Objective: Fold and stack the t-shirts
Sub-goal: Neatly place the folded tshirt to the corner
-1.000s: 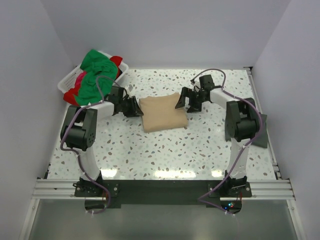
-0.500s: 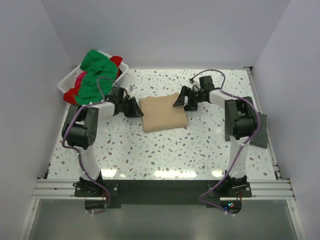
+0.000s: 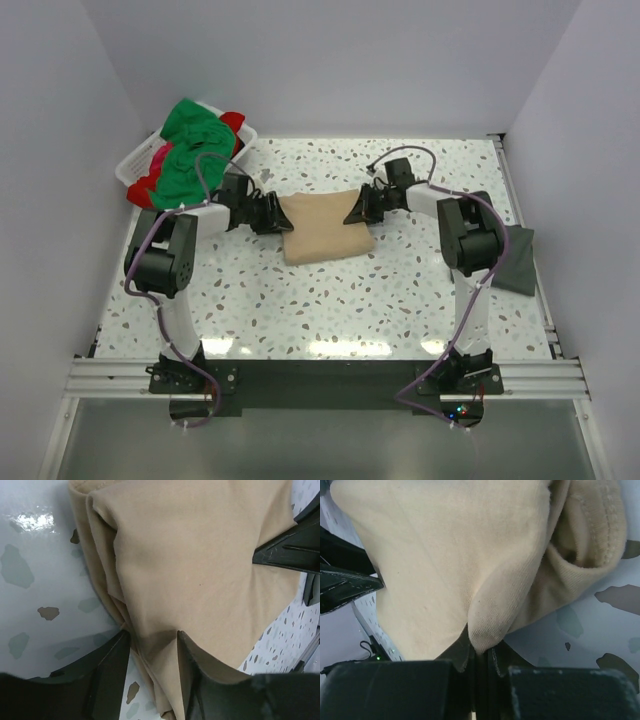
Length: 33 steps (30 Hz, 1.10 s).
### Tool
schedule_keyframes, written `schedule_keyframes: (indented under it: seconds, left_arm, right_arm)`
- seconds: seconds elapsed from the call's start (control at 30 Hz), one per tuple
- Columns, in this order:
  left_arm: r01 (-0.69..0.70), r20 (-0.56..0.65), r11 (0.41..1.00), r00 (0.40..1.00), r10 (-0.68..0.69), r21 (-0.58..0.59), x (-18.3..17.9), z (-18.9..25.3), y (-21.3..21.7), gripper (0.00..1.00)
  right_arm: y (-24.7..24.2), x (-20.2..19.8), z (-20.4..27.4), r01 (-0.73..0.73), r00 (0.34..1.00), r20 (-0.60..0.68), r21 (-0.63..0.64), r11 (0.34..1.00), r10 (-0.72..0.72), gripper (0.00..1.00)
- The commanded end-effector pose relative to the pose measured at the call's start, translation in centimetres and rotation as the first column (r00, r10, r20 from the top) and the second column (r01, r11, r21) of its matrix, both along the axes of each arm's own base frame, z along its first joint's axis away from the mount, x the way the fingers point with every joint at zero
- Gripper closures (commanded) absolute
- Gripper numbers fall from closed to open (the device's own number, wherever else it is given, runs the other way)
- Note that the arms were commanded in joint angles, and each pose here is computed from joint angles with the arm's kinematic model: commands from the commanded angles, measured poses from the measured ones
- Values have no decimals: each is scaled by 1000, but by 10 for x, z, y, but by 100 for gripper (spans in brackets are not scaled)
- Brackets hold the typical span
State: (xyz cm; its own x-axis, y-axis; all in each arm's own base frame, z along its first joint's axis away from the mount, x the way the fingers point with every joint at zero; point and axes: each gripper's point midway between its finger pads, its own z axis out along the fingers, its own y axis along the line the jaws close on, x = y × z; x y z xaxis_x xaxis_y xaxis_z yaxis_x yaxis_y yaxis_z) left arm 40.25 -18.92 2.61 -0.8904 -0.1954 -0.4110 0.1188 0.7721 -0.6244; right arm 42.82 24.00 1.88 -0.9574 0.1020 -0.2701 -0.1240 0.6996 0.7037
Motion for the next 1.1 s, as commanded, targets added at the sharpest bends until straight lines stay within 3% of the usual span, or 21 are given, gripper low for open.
schedule_keyframes:
  seconds: [0.0, 0.13, 0.27, 0.4, 0.63, 1.07]
  left_arm:
    - [14, -39, 998, 999, -11, 63, -12, -20, 8, 50]
    - [16, 2, 998, 1000, -16, 53, -8, -4, 6, 41]
    - [16, 38, 999, 999, -18, 37, -8, 13, 5, 39]
    - [17, 64, 1000, 998, -19, 26, -11, 27, 5, 39]
    - [26, 80, 1000, 996, -27, 14, -21, 35, 5, 39]
    - [75, 71, 997, 995, -75, 2, -37, 31, 4, 39]
  right_arm:
    - [-7, -13, -19, 6, 999, -50, -95, 995, -11, 100]
    - [-20, -17, -4, -8, 999, -46, -180, 984, 0, 100]
    - [-46, -27, 1, -46, 998, -61, -330, 943, 27, 100]
    - [-92, -37, 11, -11, 999, -41, -551, 835, -13, 100]
    - [-151, -50, 49, 62, 998, 40, -763, 643, -49, 100]
    - [-206, -83, 102, 113, 993, 85, -895, 432, -83, 100]
